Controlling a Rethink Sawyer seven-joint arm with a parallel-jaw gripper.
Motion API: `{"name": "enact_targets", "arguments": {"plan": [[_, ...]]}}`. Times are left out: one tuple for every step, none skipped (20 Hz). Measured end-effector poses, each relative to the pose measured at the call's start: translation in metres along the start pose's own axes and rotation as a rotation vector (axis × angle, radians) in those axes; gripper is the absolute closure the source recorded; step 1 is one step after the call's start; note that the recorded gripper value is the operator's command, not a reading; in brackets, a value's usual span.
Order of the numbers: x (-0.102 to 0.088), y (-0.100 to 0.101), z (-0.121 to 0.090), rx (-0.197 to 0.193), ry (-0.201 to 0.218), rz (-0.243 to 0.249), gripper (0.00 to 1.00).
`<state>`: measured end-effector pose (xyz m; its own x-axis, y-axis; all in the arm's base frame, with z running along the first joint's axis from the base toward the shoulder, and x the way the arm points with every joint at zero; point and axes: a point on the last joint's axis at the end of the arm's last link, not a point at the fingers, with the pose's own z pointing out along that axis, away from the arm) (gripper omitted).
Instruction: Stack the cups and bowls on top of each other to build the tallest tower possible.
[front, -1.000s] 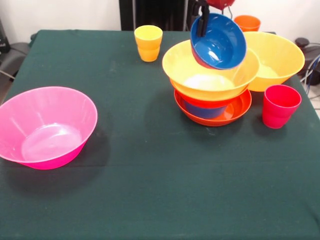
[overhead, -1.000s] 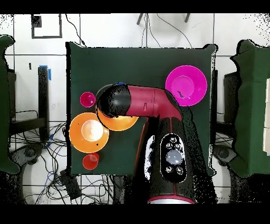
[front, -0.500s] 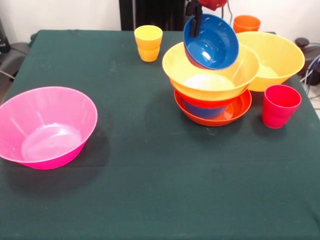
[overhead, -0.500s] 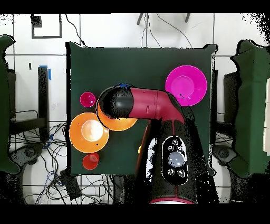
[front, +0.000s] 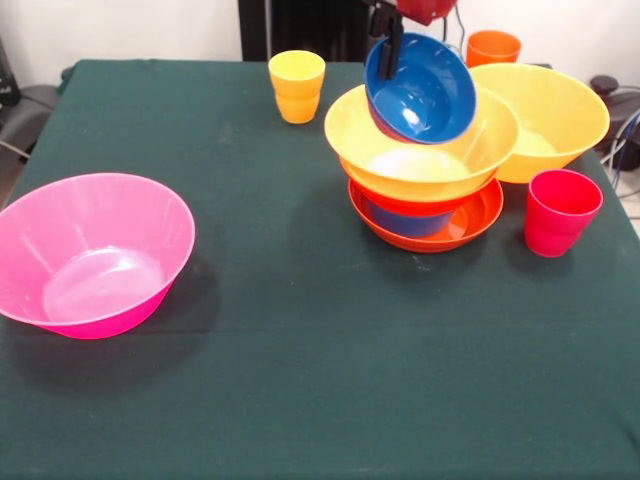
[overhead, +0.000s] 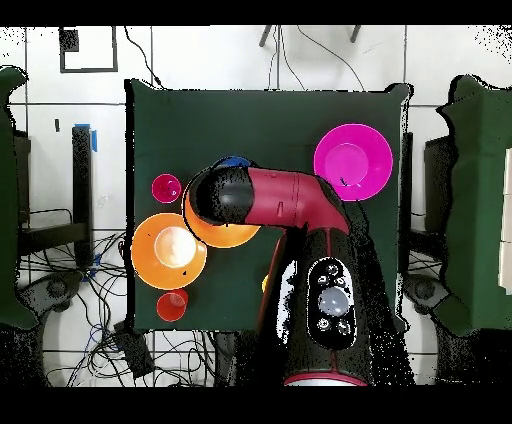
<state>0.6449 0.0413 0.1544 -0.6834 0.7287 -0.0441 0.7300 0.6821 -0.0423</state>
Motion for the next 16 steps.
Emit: {"name": "enact_targets", "arguments": {"plan": [[0.0,0.0,0.001,0.001,0.002,0.0,1.0],[0.001,0.0,0.003,0.003,0.004,0.0,1.0],[0.001,-0.001,0.004,0.005,0.007,0.0,1.0],[0.002,-0.001,0.006,0.007,0.01,0.0,1.0],[0.003,-0.001,0.007,0.008,0.012,0.0,1.0],[0.004,-0.001,0.008,0.01,0.014,0.0,1.0],[0.004,-0.001,0.009,0.011,0.017,0.0,1.0],[0.005,-0.001,0.01,0.012,0.018,0.0,1.0],[0.006,-0.001,0.01,0.012,0.019,0.0,1.0],[0.007,-0.001,0.011,0.013,0.021,0.0,1.0],[0.007,-0.001,0.012,0.013,0.023,-0.001,1.0],[0.009,0.0,0.013,0.014,0.025,-0.002,1.0],[0.01,0.0,0.014,0.015,0.027,-0.002,1.0],[0.013,0.001,0.015,0.017,0.031,-0.004,1.0],[0.014,0.002,0.016,0.018,0.033,-0.005,1.0],[0.015,0.002,0.016,0.018,0.034,-0.006,1.0]]}}
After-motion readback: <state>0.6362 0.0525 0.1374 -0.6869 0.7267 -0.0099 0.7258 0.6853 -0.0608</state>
